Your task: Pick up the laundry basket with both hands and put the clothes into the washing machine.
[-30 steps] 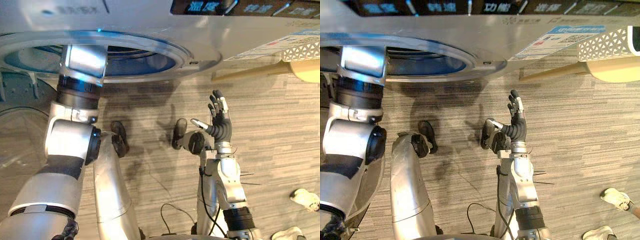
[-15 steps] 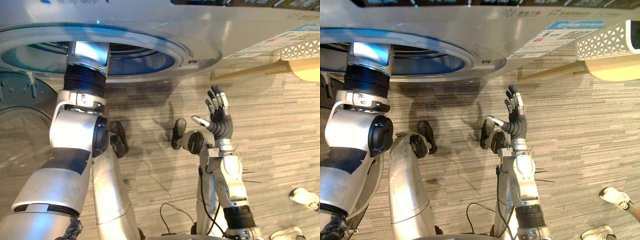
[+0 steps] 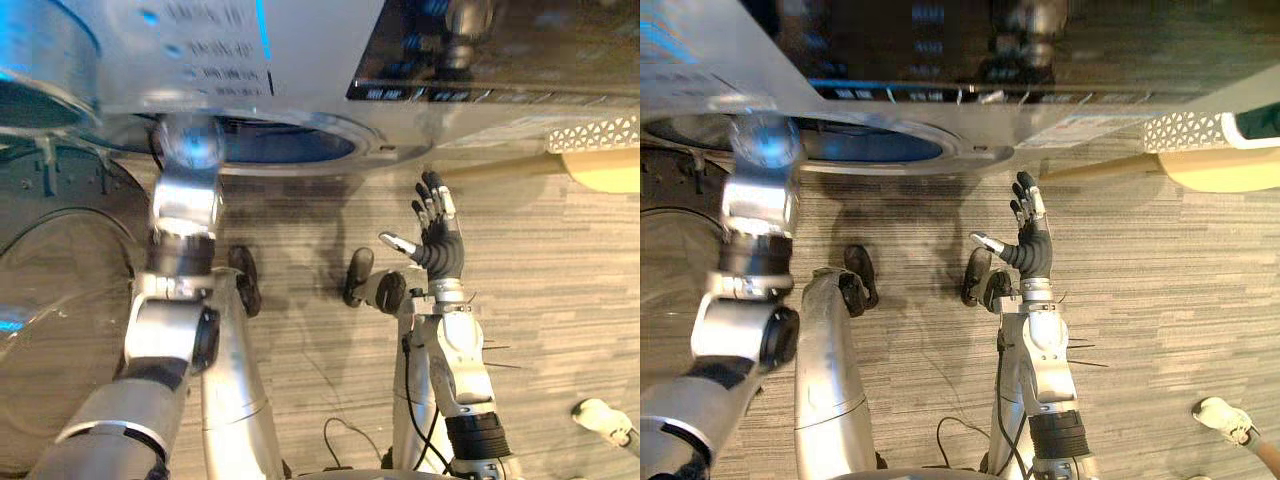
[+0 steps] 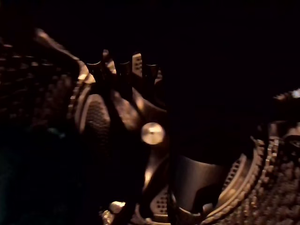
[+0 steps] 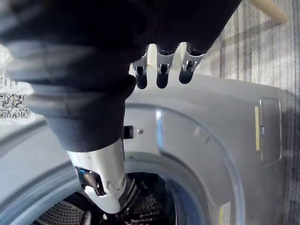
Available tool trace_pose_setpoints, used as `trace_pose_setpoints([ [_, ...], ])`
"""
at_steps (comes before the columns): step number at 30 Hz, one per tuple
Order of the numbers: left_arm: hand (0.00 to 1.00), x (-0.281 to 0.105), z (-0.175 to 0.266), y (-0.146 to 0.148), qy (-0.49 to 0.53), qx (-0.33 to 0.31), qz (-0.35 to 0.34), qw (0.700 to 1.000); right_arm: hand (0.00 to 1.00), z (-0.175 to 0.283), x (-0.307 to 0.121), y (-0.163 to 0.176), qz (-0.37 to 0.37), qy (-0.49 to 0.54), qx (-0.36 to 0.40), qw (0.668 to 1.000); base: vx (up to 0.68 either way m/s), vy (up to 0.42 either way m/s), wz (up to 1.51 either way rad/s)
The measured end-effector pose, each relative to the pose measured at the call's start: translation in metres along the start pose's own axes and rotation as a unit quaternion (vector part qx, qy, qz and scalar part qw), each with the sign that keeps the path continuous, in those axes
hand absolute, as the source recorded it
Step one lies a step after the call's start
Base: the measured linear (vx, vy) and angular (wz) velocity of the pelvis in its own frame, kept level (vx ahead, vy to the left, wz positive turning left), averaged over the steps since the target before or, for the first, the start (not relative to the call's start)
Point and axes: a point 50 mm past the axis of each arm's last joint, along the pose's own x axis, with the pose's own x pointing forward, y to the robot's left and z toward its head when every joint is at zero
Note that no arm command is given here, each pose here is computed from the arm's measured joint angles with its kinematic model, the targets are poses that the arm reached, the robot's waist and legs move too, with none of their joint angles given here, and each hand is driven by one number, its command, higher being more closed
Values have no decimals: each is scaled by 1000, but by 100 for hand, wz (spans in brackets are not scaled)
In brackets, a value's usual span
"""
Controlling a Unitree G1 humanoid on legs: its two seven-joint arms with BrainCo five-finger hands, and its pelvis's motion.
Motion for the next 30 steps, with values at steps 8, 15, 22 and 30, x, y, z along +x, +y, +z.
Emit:
trace_pose_setpoints([
  [8,0,-126,-85,-17,169,-10,-47,984,0,-37,-44,-22,-23,114,-41,992,72,-50,17],
  [15,0,-201,-137,8,310,35,-59,948,0,-72,-90,-35,-26,230,-58,971,131,-21,19],
  [22,0,-283,-187,28,486,40,-58,871,0,-105,-126,-43,-35,330,-63,941,120,10,-5],
  [30,0,-348,-211,46,610,52,-53,789,0,-152,-188,-75,-81,503,-89,856,106,44,-13],
])
